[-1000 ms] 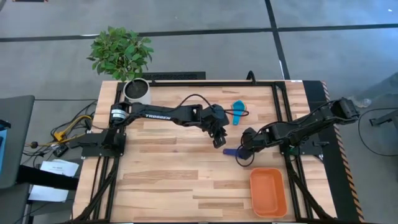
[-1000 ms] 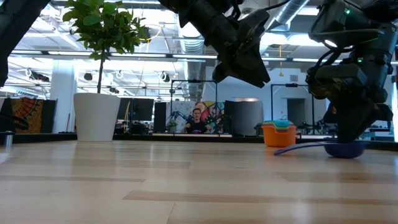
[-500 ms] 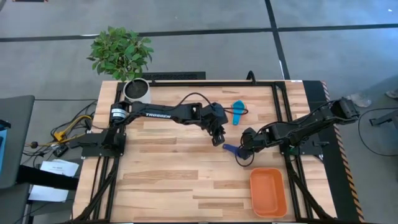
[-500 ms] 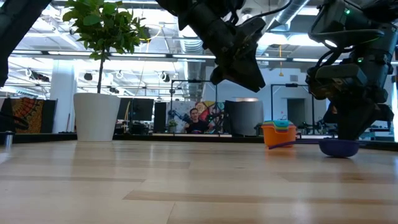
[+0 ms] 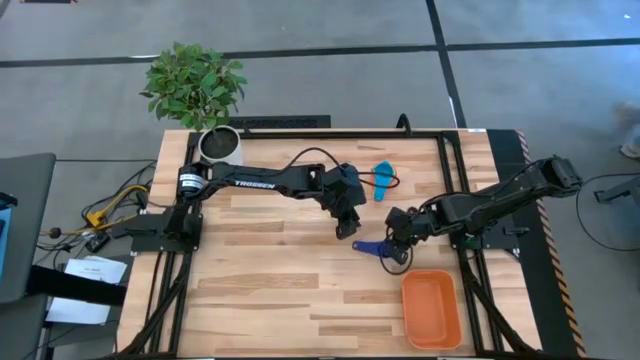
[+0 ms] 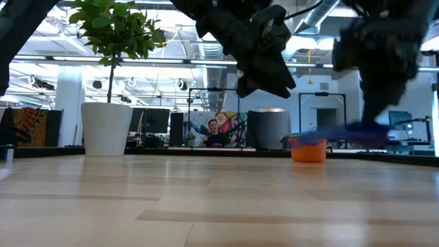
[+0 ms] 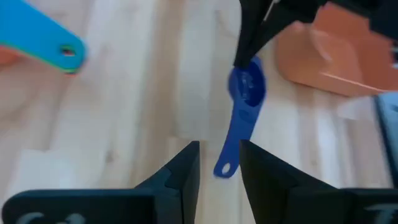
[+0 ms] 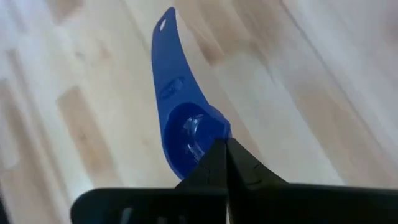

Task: Nest measuring cups in basket
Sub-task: Stack the blue measuring cup on top of the light blue measuring cup

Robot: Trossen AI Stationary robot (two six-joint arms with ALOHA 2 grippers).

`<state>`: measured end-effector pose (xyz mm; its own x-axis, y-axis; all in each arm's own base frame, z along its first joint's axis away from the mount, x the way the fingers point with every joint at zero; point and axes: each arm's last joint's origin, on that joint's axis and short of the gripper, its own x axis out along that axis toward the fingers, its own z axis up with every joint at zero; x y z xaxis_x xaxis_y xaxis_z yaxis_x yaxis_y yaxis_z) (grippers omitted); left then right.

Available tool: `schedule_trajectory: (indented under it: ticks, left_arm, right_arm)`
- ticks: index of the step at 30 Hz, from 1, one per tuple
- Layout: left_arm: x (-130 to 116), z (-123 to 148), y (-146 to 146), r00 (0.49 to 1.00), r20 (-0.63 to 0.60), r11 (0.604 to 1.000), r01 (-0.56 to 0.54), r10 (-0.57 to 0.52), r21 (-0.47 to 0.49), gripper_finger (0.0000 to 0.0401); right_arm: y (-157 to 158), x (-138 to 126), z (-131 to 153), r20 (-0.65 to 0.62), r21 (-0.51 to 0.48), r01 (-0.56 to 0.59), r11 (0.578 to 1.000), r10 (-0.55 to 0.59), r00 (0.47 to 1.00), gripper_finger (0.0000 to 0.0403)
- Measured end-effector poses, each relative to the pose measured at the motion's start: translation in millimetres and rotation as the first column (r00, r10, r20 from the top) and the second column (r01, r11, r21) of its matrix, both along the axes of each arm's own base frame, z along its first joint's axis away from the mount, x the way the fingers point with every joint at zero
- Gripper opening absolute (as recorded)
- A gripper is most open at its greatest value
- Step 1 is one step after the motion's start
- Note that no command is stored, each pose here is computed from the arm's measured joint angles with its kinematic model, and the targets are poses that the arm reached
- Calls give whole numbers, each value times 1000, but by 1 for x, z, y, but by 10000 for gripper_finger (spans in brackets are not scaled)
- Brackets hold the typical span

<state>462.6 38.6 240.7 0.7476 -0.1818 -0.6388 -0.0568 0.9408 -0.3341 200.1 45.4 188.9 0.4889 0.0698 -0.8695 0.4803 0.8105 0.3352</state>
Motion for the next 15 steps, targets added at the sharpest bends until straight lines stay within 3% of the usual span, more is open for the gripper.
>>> schedule_trajectory:
  ticks: [7, 15]
  left_arm:
    - [1, -4, -1, 984, 32, 978, 178, -175, -109, 116]
    - [3, -2, -8, 980, 51, 973, 195, -190, -125, 116]
  right_arm:
    - [3, 14, 41, 75, -60, -131, 990, 135, 988, 11]
    - [4, 17, 56, 104, -85, -167, 982, 176, 979, 12]
